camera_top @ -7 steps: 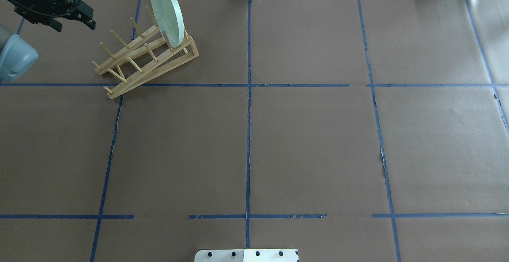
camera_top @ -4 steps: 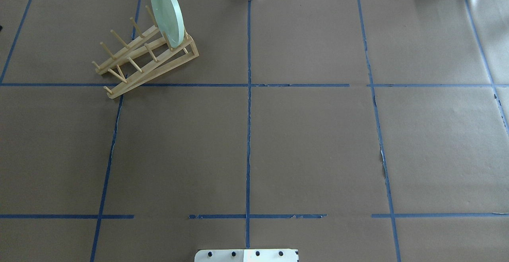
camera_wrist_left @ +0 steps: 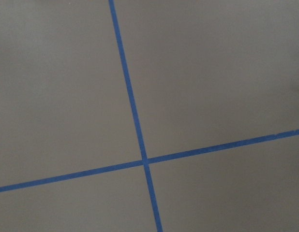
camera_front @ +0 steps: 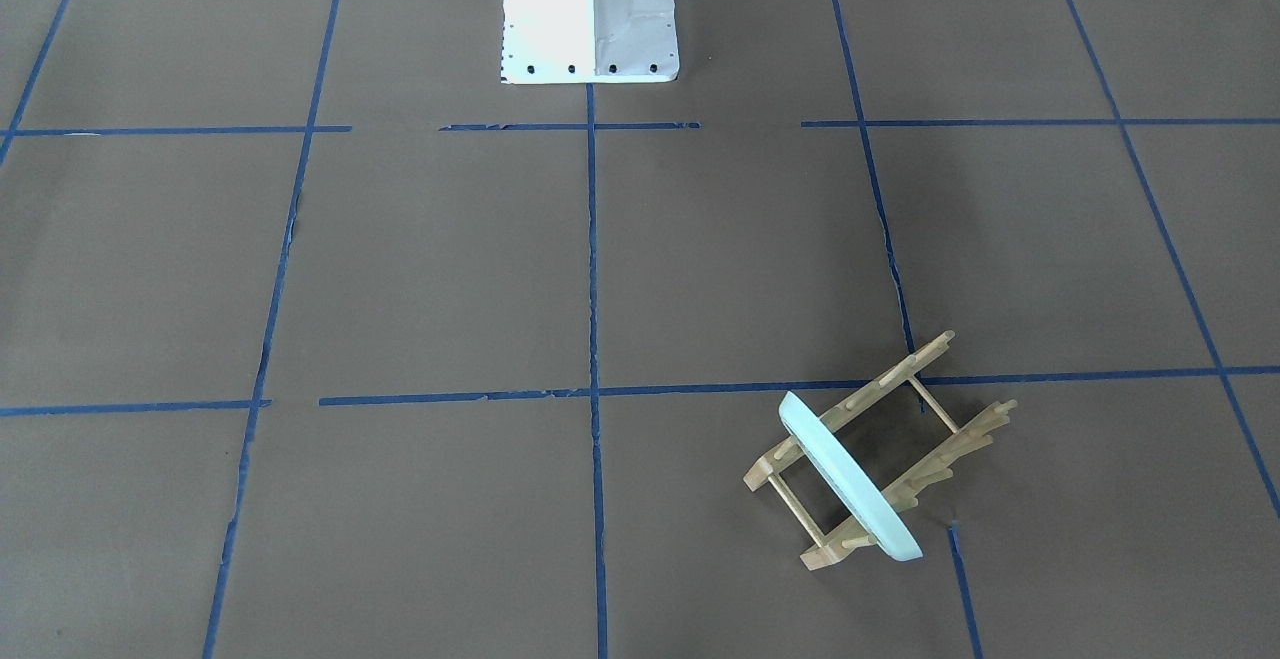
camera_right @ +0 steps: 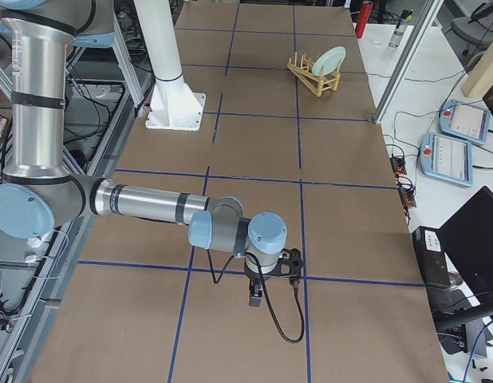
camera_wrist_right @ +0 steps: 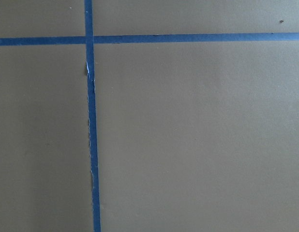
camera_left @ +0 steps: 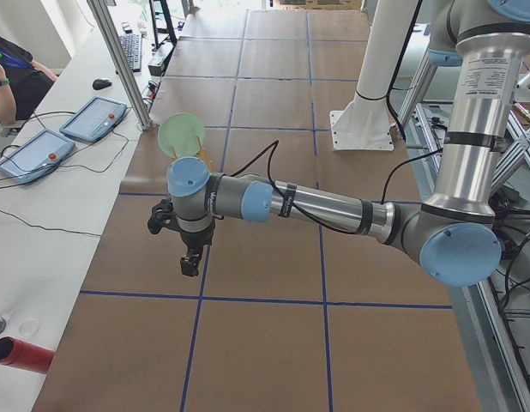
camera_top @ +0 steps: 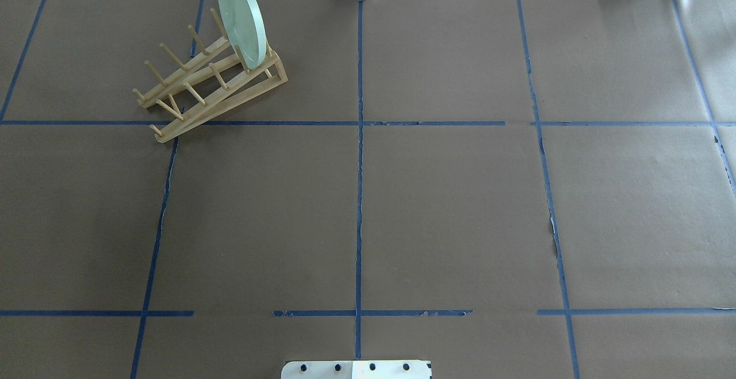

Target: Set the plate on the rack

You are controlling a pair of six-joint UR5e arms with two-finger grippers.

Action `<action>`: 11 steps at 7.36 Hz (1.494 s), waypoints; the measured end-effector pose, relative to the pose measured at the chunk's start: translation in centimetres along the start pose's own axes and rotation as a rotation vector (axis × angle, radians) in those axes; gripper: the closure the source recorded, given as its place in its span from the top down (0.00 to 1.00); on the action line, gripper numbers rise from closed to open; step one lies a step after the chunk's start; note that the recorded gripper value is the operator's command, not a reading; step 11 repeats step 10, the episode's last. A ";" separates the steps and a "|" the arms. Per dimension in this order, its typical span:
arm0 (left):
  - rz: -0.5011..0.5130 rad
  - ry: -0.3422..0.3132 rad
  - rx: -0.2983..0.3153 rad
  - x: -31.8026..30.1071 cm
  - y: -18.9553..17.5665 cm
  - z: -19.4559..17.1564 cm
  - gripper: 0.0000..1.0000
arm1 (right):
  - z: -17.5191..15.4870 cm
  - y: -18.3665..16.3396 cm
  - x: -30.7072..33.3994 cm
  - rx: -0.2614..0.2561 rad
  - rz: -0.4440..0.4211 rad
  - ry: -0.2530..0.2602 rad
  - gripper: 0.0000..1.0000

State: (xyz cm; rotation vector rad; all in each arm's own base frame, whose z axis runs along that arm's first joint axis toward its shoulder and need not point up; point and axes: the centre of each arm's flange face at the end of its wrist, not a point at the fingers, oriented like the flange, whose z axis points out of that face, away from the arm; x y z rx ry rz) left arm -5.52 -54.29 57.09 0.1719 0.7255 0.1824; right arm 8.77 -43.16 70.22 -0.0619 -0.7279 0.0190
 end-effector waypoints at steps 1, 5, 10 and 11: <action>0.012 0.014 0.000 -0.1 0.2 0.1 1.00 | 0.0 0.0 0.0 0.000 -0.001 0.000 1.00; -0.026 0.017 -0.050 -2.0 2.5 2.5 1.00 | 0.0 0.0 0.0 0.000 -0.001 0.000 1.00; -0.052 0.018 -0.076 -3.0 3.8 3.6 1.00 | 0.0 0.0 0.0 0.000 -0.001 0.000 1.00; -0.052 0.018 -0.076 -3.0 3.8 3.6 1.00 | 0.0 0.0 0.0 0.000 -0.001 0.000 1.00</action>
